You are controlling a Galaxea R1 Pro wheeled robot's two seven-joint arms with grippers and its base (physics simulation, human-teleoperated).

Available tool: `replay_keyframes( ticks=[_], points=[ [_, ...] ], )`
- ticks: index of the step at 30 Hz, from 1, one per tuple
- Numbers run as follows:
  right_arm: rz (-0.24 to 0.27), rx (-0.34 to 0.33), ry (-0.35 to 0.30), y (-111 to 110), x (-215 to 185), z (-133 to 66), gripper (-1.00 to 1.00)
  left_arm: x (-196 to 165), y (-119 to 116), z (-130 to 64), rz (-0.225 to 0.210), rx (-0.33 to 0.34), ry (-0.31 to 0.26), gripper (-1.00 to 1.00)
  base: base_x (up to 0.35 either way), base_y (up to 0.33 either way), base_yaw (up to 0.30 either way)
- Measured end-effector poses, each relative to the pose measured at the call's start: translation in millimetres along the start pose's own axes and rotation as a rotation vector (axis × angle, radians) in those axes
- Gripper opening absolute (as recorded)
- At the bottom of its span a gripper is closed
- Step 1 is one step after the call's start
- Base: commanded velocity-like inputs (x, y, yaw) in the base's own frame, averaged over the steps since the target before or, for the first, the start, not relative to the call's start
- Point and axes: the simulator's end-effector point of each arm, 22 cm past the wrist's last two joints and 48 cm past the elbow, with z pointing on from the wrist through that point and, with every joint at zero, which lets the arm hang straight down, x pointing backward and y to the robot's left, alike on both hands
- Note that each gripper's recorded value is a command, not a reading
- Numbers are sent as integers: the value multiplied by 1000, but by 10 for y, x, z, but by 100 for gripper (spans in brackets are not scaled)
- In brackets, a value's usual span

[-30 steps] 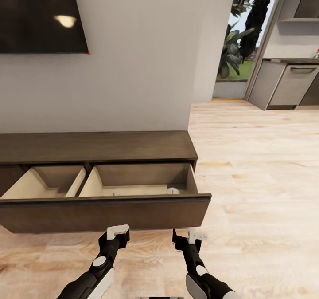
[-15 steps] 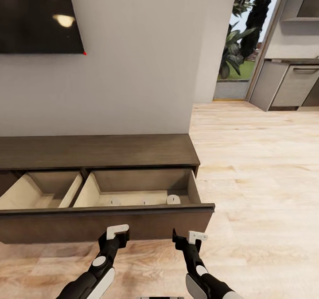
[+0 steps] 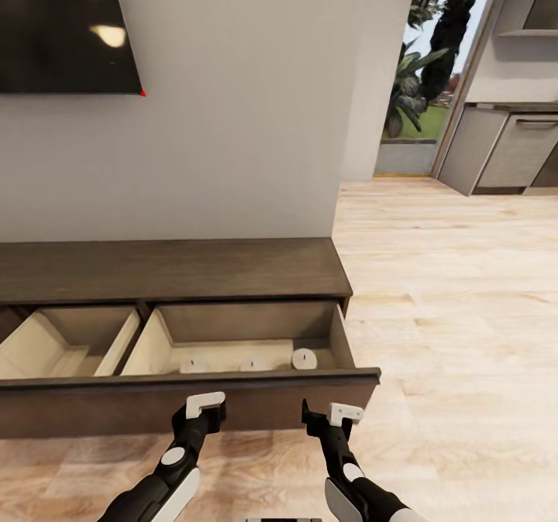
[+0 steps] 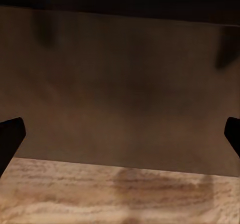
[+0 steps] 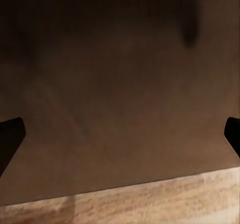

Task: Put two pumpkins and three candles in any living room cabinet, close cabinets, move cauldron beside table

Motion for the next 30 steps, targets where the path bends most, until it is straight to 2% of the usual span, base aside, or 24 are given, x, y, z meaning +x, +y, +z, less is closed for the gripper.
replay_keyframes(
  ticks=[19,30],
  points=[
    [1,1,0,-7,0,0,100,5,9,0,-3,0,2,100,47,0,0],
    [2,2,1,-8,2,-1,100,1,18,0,-2,-2,1,100,143,0,0]
  ],
)
